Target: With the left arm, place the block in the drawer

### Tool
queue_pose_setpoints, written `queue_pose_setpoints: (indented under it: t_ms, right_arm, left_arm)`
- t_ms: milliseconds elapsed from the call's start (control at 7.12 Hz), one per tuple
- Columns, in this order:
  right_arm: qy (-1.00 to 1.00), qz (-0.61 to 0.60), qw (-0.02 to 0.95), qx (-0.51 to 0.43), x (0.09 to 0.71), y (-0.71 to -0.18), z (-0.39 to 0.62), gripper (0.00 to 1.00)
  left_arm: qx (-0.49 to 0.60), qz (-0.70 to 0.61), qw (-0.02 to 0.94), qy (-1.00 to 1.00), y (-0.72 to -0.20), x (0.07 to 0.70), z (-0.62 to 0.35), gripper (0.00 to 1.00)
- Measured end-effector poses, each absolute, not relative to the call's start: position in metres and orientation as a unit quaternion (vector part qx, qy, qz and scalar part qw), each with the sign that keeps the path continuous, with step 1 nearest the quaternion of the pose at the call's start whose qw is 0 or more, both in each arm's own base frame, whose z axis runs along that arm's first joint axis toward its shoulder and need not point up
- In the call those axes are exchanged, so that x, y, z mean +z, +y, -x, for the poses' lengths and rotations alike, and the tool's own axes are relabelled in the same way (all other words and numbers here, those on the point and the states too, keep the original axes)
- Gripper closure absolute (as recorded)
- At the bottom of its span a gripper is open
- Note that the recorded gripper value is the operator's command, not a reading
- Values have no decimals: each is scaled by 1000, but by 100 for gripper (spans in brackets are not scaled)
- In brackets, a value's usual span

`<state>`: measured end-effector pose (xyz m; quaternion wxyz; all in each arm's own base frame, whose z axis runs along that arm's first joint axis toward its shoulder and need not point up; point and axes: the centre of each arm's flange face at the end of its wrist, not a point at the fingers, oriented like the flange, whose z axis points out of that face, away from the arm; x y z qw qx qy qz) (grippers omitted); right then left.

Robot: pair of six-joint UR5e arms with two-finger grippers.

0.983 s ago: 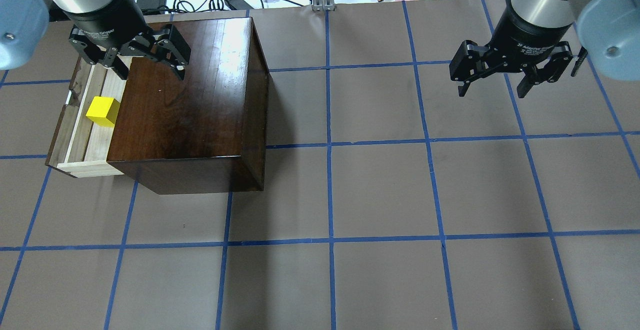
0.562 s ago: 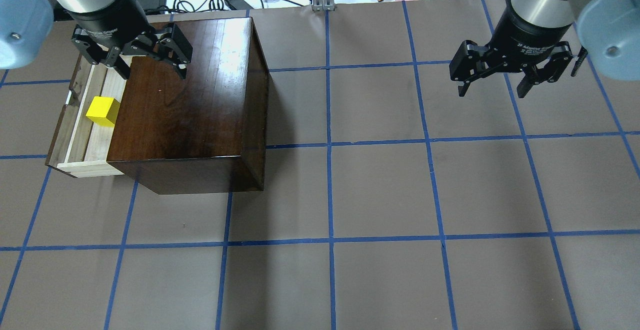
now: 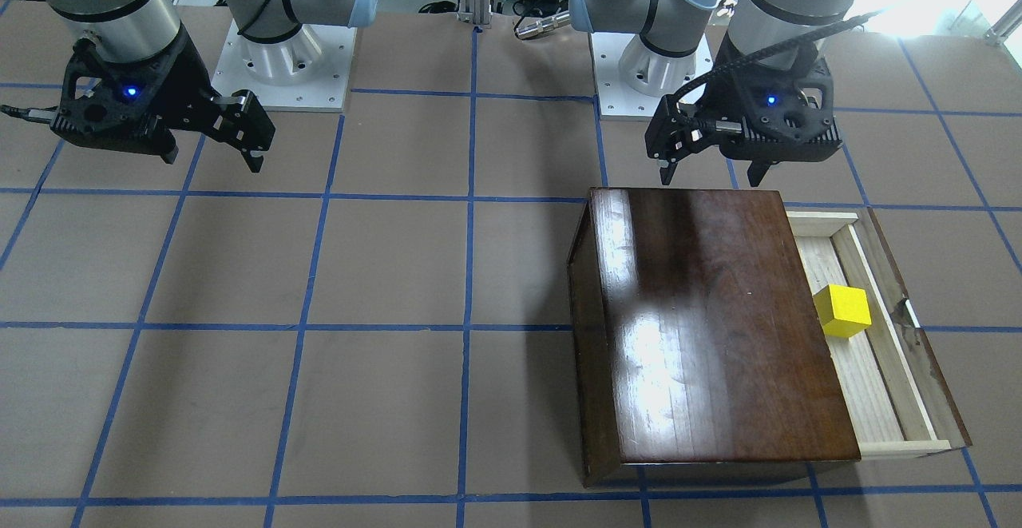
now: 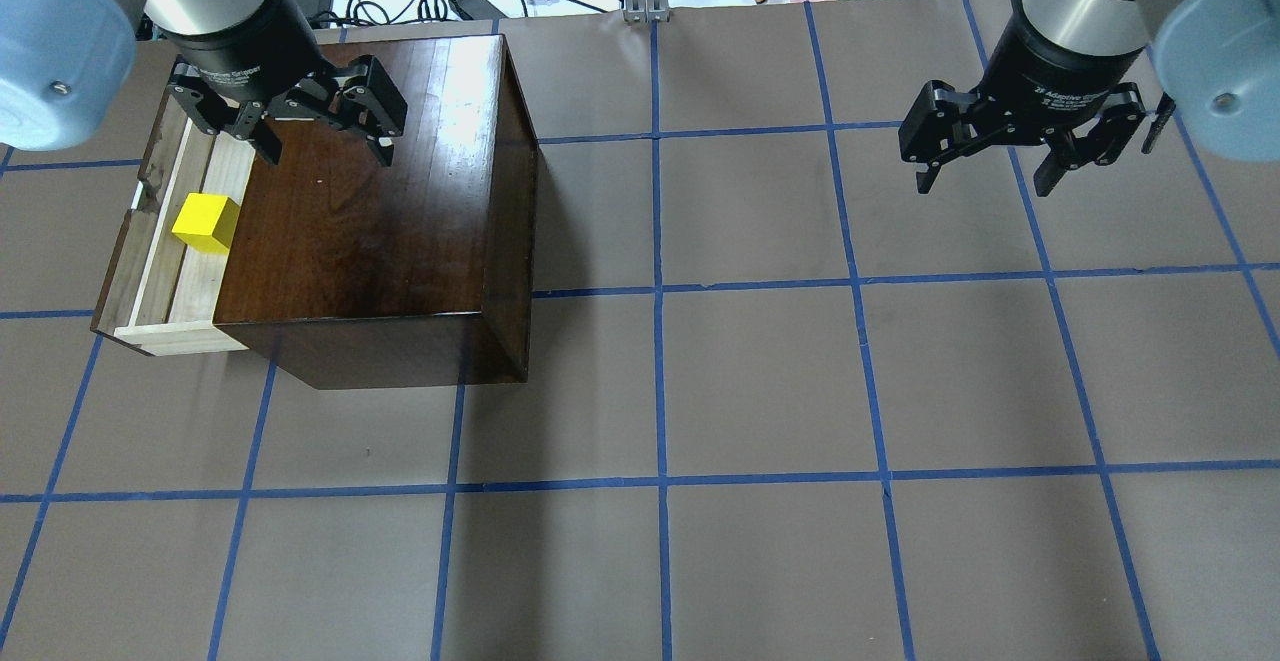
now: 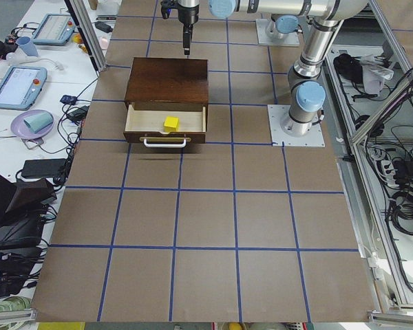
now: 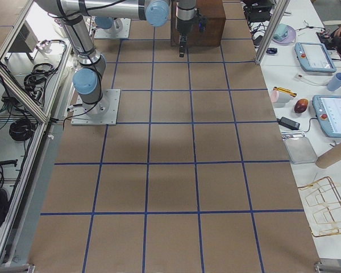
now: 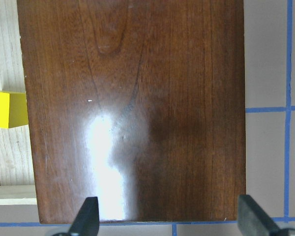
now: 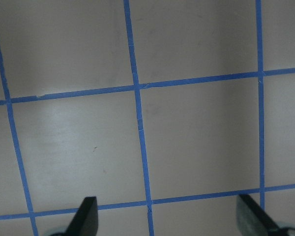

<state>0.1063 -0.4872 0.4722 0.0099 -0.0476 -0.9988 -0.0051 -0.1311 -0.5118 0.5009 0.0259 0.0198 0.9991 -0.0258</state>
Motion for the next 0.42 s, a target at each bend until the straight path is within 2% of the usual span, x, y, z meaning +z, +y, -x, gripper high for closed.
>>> queue_pose_setpoints:
  t_ms: [421]
  right_arm:
    - [-999, 48, 10, -5, 472, -487, -106, 0]
  left_arm:
    - [-27, -23, 26, 999, -511, 502, 131, 0]
